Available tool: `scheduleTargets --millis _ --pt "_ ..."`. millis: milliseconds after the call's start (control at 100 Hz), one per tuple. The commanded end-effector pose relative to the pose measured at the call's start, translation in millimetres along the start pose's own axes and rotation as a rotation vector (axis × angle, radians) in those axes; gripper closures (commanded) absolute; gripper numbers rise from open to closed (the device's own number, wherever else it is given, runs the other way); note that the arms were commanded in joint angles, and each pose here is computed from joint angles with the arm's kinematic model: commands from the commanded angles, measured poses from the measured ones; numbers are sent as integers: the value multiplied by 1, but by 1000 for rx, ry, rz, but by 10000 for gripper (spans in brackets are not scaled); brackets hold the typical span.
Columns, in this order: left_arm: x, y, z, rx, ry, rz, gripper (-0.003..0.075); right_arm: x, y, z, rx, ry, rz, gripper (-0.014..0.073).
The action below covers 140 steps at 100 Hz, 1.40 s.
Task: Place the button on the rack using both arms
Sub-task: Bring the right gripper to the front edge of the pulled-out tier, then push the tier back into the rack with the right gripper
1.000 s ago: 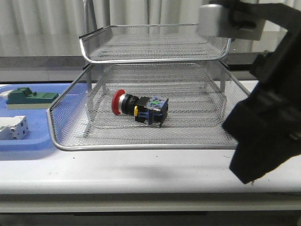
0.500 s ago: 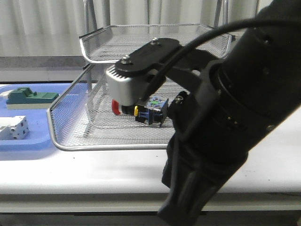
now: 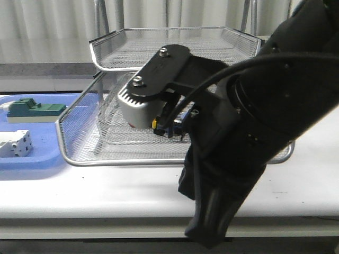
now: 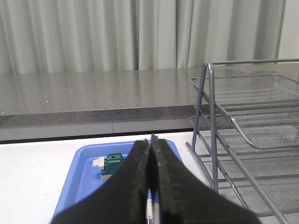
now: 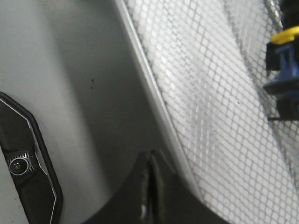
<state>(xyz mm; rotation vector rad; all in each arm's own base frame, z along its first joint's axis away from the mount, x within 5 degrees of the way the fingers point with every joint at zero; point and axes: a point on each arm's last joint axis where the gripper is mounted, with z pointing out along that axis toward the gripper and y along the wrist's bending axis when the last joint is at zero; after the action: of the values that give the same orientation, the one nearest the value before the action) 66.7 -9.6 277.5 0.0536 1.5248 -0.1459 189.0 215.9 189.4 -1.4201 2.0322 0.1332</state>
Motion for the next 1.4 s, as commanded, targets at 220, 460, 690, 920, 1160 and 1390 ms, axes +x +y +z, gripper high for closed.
scheduleTargets --millis 220,460,690,920,1160,1390 --pt "-15 2 0 -29 -87 -20 741 -21 -45 -16 126 -171 43 660" --pt "-15 2 0 -29 -87 -20 741 -25 -77 -3 186 -175 95 660" --pt "-15 2 0 -29 -87 -20 741 -33 -100 13 217 -175 123 660" --pt "-15 2 0 -29 -87 -20 741 -41 -113 8 247 -189 136 660" --pt "-15 2 0 -29 -87 -20 741 -44 -104 -1 215 -166 220 660" --pt "-15 2 0 -29 -87 -20 741 -41 -102 -33 205 -120 313 660"
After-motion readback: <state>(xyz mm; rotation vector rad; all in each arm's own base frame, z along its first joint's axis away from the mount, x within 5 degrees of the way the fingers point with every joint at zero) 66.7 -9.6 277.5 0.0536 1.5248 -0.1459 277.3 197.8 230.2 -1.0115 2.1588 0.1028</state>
